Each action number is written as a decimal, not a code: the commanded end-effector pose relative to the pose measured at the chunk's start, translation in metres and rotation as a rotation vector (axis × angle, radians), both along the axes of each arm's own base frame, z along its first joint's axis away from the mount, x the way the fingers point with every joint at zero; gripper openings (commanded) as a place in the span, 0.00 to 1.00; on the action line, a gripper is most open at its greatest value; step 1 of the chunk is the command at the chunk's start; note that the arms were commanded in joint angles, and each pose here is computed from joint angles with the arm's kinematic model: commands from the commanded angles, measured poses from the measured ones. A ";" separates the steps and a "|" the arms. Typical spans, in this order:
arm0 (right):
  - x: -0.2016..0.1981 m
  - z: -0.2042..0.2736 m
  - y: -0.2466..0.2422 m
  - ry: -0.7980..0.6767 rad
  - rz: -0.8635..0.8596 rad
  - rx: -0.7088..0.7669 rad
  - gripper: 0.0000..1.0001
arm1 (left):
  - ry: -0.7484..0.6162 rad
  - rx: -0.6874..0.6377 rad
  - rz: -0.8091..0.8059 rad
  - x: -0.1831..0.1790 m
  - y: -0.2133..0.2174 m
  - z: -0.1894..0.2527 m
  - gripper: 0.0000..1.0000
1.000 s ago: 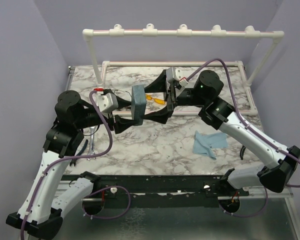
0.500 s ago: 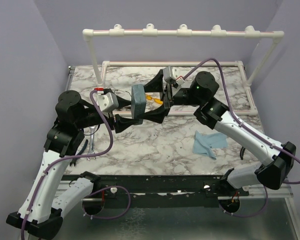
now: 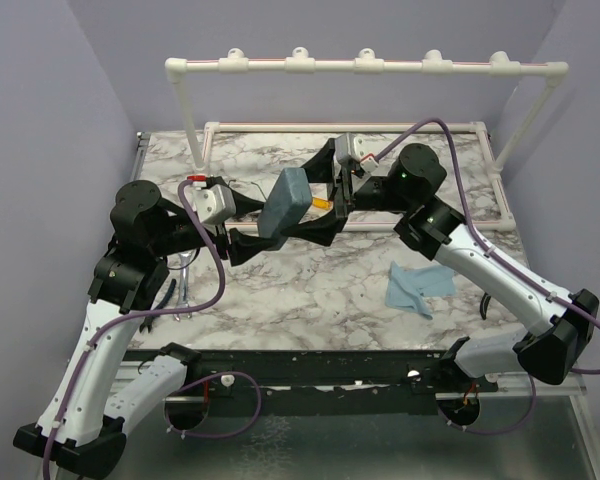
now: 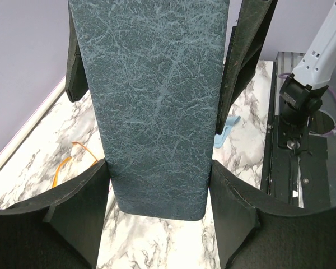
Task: Organize the sunglasses
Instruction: Open the sunglasses case at the center of the board.
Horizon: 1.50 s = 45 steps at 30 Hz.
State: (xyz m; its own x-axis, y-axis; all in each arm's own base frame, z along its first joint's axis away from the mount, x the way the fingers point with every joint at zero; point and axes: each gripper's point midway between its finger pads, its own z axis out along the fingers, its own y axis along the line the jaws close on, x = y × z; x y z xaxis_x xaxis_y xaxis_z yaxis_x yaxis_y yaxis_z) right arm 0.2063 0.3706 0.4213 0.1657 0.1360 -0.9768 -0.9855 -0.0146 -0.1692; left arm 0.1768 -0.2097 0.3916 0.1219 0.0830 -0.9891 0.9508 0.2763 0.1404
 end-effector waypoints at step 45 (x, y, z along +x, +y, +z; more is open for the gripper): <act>-0.023 -0.006 0.017 -0.038 0.188 -0.080 0.14 | 0.032 -0.023 0.007 0.001 -0.003 -0.003 0.79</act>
